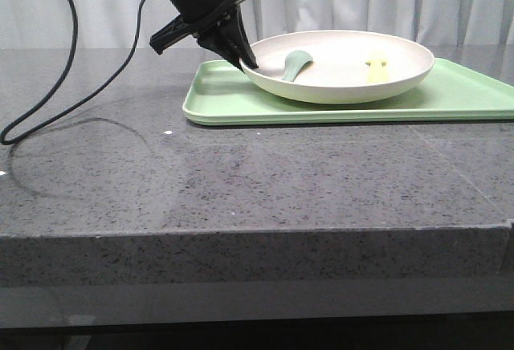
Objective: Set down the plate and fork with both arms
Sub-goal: 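Carry the plate with the left gripper and lower it onto the tray, then open the left gripper and withdraw it up from the plate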
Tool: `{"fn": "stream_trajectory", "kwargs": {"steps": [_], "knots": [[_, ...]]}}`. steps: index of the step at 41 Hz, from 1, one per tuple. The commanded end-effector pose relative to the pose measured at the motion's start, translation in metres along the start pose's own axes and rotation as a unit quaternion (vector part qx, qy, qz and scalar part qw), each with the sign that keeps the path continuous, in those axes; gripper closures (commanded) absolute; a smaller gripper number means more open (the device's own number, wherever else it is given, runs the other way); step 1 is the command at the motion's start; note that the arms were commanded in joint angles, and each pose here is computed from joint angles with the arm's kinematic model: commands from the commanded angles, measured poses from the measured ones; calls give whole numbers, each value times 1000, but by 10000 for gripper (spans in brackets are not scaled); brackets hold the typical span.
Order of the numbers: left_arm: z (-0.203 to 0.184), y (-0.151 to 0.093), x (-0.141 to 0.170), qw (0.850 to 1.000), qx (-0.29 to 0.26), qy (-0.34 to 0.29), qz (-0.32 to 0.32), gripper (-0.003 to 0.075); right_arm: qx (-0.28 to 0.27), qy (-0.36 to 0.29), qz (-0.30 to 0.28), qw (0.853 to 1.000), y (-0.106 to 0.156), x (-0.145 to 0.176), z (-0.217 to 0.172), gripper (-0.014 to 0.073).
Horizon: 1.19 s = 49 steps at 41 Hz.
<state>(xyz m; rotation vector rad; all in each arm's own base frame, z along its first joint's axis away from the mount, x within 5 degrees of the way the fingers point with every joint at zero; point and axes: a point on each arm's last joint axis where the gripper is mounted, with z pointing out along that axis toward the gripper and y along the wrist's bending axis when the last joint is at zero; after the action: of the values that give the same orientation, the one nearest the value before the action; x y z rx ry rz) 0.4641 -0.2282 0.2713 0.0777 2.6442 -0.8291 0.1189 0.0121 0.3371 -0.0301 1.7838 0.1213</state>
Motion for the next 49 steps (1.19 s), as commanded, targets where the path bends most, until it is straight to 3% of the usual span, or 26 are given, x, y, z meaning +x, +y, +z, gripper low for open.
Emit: {"fn": "stream_trajectory", "kwargs": {"steps": [1,5,15,19,29,32,39,45,49], "knots": [[-39,-31,-7,998,49,-49,-2,736,1,-51,-5,999,0,-17,-2,-48],[-39,-31,-7,998,48,-47,-2,708,1,-51,-5,999,0,-17,-2,-48],[-39,-31,-6,998,49,-45,3,430,1,-51,-5,999,0,-17,-2,-48],[-45,-35,-5,997,52,-41,28,380,1,-51,-5,999,0,-17,-2,-48],[-98,-49,-9,991,51,-52,108,414,1,-51,-5,999,0,-17,-2,-48],[-108,-50,-9,990,31,-54,124,486,1,-51,-5,999,0,-17,-2,-48],[-121,-60,-5,987,28,-68,141,738,1,-50,-5,999,0,-17,-2,-48],[-138,-67,0,982,-4,-88,165,738,2,-36,-5,999,0,-14,-2,-48],[-153,-61,6,976,-71,-98,180,738,2,-34,-5,999,0,-14,-2,-48]]}}
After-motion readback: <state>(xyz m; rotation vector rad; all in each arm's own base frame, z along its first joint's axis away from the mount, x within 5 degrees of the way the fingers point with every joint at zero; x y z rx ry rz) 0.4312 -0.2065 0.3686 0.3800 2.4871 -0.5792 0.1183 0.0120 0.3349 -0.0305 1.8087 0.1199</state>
